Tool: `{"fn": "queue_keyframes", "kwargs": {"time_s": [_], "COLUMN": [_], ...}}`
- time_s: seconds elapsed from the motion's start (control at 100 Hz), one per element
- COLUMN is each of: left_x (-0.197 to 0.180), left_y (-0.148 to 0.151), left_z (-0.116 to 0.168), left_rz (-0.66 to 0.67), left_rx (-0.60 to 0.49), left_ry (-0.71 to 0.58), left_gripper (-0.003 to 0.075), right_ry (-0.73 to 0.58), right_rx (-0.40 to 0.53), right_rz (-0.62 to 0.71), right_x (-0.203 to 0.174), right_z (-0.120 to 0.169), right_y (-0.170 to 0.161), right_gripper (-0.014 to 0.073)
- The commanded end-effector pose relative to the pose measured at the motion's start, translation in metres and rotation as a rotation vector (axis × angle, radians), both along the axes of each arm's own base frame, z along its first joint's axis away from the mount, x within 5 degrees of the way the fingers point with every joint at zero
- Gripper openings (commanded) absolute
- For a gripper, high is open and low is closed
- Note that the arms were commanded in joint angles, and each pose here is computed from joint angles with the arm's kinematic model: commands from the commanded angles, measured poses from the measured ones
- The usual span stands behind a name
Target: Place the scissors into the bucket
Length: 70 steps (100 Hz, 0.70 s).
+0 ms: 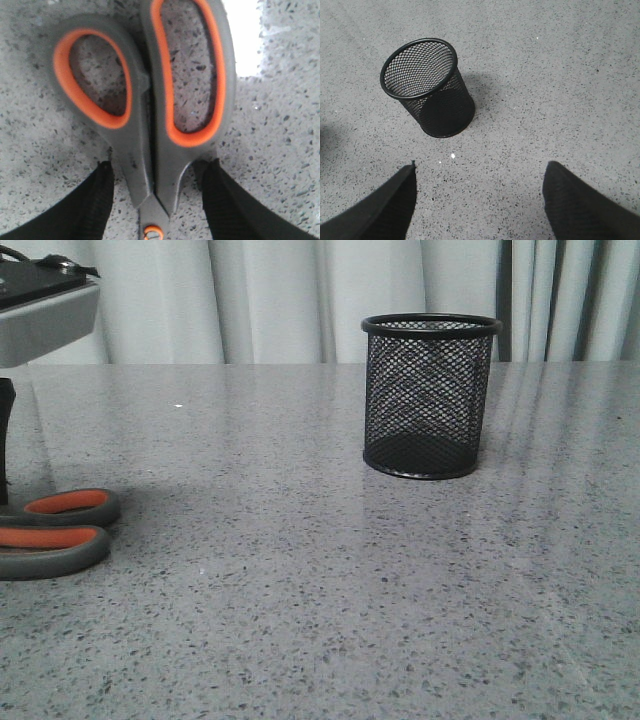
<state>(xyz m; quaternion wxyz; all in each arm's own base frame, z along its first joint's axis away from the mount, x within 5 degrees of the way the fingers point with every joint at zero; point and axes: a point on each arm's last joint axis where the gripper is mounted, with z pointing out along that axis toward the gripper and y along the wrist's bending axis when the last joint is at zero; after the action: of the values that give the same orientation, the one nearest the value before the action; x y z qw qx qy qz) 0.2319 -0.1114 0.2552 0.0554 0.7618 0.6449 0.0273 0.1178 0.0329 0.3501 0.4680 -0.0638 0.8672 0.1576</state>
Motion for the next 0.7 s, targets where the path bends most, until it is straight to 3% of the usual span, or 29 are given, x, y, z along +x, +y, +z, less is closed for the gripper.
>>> {"fn": "queue_keyframes", "kwargs": {"time_s": [0.0,0.38,0.5,0.65,0.69], "left_x": [0.0048,0.0101,0.0087,0.0058,0.0041], "left_y": [-0.0050,-0.0069,-0.0048,-0.0033,-0.0042], "left_z": [0.0066,-0.0029,-0.0032,-0.0025,0.0016], "left_rz": [-0.010,-0.012,-0.033,-0.033,-0.027], "left_rx": [-0.027,-0.008,0.007,0.021,0.010], "left_ry": [-0.045,-0.023,-0.003,0.026,0.043], "left_gripper": [0.0377,0.0353,0.0227,-0.0021,-0.0012], "right_ry": [-0.084,-0.083,-0.083,-0.080,-0.080], "right_rx": [0.017,0.017,0.017,0.016,0.016], "right_rz": [-0.019,-0.018,-0.018,-0.017,-0.017], "right_x": [0.0039,0.0038,0.0038,0.0037,0.0037], "right_z": [0.0149,0.0148,0.0148,0.0146,0.0145], "right_y": [-0.0008,-0.0008,-0.0008,-0.0007,-0.0007], "right_gripper": [0.0478,0.0478,0.0478,0.0478,0.0478]}}
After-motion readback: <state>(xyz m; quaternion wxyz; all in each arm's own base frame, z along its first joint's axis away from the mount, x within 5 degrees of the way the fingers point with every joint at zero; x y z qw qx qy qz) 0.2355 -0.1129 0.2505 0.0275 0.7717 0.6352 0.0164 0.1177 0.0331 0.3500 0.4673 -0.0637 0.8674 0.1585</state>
